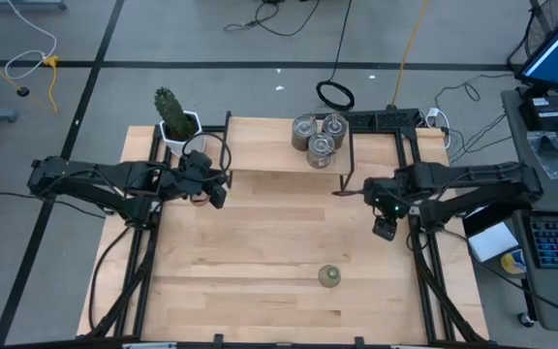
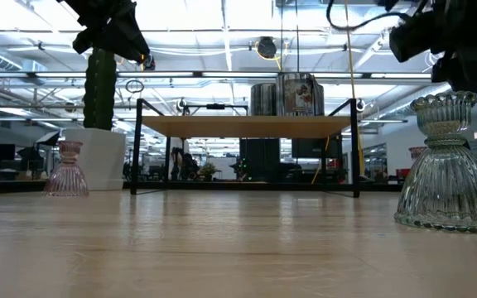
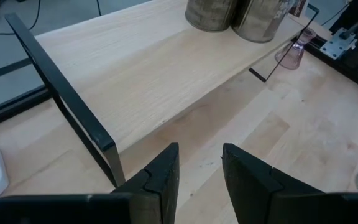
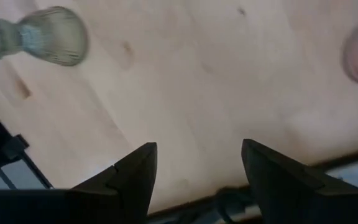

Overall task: Pick & Place candle stick holders
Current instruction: Put the right purple glass candle holder on the shelf

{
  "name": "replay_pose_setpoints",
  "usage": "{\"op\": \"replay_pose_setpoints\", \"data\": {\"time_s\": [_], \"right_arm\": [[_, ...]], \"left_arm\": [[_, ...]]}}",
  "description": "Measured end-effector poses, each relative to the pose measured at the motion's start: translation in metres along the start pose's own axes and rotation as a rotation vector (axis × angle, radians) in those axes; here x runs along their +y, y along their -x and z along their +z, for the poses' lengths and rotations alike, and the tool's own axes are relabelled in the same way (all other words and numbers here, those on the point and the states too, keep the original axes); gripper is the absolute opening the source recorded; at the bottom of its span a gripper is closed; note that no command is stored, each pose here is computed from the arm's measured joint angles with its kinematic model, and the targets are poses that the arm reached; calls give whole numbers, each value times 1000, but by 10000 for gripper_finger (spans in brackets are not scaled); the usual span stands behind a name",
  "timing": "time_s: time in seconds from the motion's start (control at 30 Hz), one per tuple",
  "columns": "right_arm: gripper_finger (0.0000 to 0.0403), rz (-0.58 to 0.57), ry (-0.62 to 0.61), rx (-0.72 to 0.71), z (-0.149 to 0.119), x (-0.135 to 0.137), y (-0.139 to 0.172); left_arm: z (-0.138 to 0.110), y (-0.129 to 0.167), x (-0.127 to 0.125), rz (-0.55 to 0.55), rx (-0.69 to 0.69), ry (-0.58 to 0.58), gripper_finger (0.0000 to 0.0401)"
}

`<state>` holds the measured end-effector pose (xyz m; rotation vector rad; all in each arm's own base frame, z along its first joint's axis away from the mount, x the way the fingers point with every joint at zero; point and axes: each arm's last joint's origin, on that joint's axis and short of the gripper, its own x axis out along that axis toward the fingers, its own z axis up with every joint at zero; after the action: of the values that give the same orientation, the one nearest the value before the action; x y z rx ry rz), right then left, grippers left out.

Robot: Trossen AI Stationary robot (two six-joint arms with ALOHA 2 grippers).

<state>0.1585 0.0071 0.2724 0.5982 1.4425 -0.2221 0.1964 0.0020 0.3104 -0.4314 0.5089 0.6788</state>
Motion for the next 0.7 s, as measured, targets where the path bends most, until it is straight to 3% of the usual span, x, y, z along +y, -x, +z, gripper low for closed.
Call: {"op": "replay_pose_setpoints", "data": {"time_s": [0.17,0.4,0.5,0.7], "right_arm": [[226,-73,-121,-1,-1,-17,6],[227,-214,-315,-182,0,-43,28],[228,-221,-307,-245,3,-50,35],[227,-201,-172,-345,11,-52,41]], "left_arm": [[0,0,0,1,-1,-37,122],[0,0,0,1,0,-95,122],[0,0,0,1,0,-96,122],[0,0,0,1,0,-91,122]]}}
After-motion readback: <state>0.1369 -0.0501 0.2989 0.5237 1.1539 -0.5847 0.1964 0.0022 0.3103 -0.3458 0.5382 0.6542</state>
